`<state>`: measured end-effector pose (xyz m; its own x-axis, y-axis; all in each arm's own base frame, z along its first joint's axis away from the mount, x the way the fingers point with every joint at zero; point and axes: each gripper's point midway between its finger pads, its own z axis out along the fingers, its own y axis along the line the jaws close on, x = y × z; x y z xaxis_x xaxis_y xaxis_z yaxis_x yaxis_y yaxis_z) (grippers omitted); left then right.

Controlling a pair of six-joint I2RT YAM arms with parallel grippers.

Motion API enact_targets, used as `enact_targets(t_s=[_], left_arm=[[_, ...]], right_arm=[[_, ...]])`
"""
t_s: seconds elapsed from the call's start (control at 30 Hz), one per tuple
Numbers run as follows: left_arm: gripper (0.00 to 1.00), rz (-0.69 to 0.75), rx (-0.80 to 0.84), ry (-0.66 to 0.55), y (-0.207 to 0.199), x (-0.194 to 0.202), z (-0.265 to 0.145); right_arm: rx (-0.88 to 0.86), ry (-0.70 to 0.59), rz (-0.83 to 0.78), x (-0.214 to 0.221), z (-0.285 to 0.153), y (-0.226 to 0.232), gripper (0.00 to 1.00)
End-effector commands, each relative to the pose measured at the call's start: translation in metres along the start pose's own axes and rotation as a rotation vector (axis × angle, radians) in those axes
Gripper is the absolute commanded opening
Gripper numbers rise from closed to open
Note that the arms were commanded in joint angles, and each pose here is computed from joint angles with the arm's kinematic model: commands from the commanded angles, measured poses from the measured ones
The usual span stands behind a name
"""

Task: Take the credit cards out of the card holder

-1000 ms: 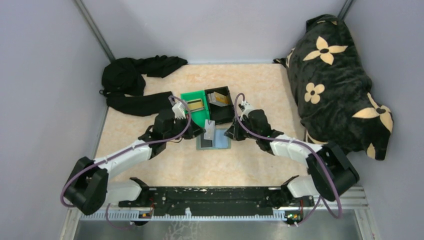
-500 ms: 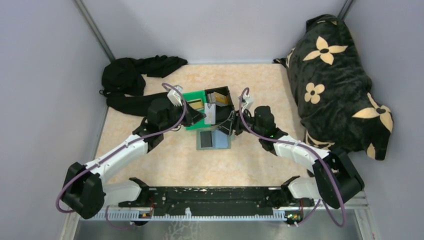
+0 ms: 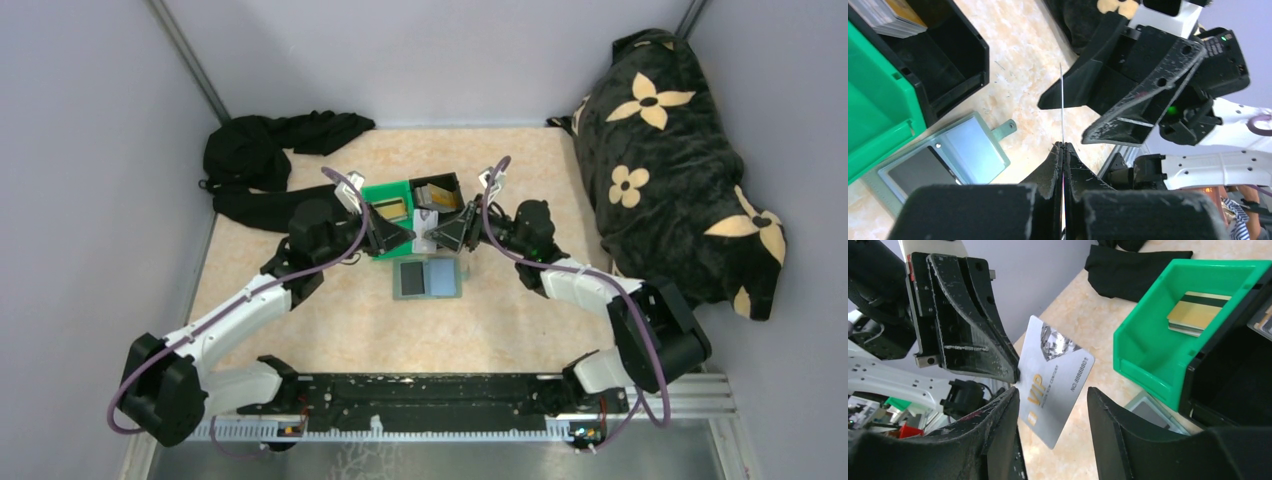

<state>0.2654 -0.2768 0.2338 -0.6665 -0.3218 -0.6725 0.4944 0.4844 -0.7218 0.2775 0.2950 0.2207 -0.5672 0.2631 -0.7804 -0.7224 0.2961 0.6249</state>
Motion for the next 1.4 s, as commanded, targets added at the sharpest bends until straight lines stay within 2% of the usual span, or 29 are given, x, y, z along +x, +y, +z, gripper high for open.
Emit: enact_targets(t_s=[0.0, 0.1, 0.2, 0.23, 0.27, 0.33, 0.37, 0.4, 0.43, 0.57, 0.67, 0.77, 0.93, 1.07, 1.17, 1.27, 1.37], left_arm=[[0.0, 0.025, 0.096, -0.01, -0.019, -0.005, -0.005], [0.0, 0.025, 0.096, -0.013, -0.019, -0.005, -0.006], [0.0, 0.022, 0.076, -0.014, -0.014, -0.003, -0.005], [0.0, 0.019, 0.068, -0.015, -0.012, -0.002, -0.005], [0.0, 0.015, 0.06, -0.017, -0.009, -0.002, -0.004], [0.0, 0.009, 0.039, -0.021, -0.005, -0.001, -0.004], [0.08, 0.008, 0.028, -0.024, -0.002, -0.002, -0.003], [0.25, 0.018, 0.023, -0.025, -0.002, -0.004, -0.003], [0.37, 0.029, 0.026, -0.023, -0.003, -0.006, -0.005], [0.63, 0.079, 0.072, -0.022, -0.01, -0.018, -0.015], [0.73, 0.131, 0.081, -0.002, -0.013, -0.024, -0.023], [0.7, 0.19, 0.177, 0.067, -0.025, -0.014, -0.029], [0.66, 0.185, 0.379, 0.176, -0.045, 0.011, -0.035], [0.67, 0.204, 0.436, 0.224, -0.053, 0.022, -0.036], [0.66, 0.217, 0.468, 0.267, -0.059, 0.033, -0.035], [0.59, 0.218, 0.479, 0.283, -0.06, 0.041, -0.035], [0.56, 0.226, 0.468, 0.3, -0.059, 0.044, -0.035]], right_arm=[[-0.118, -0.051, -0.068, -0.028, 0.007, 0.024, 0.52], [-0.121, -0.044, -0.071, -0.026, 0.006, 0.026, 0.43], [-0.112, -0.051, -0.077, -0.028, 0.003, 0.027, 0.18], [-0.108, -0.054, -0.081, -0.029, 0.002, 0.028, 0.04], [-0.101, -0.055, -0.083, -0.03, 0.002, 0.028, 0.0], [-0.098, -0.044, -0.09, -0.029, 0.001, 0.03, 0.0], [-0.101, -0.034, -0.093, -0.029, 0.0, 0.031, 0.0], [-0.108, -0.019, -0.103, -0.029, 0.0, 0.032, 0.0], [-0.118, 0.006, -0.109, -0.027, -0.001, 0.034, 0.0], [-0.136, 0.111, -0.109, -0.015, -0.012, 0.031, 0.0], [-0.139, 0.208, -0.122, 0.002, -0.021, 0.029, 0.0], [-0.179, 0.28, -0.119, 0.017, -0.031, 0.036, 0.0], [-0.3, 0.333, -0.122, 0.031, -0.039, 0.063, 0.0], [-0.305, 0.428, -0.149, 0.051, -0.032, 0.073, 0.0], [-0.318, 0.451, -0.145, 0.057, -0.029, 0.075, 0.0], [-0.312, 0.452, -0.141, 0.059, -0.029, 0.074, 0.0], [-0.323, 0.448, -0.145, 0.057, -0.03, 0.077, 0.0]])
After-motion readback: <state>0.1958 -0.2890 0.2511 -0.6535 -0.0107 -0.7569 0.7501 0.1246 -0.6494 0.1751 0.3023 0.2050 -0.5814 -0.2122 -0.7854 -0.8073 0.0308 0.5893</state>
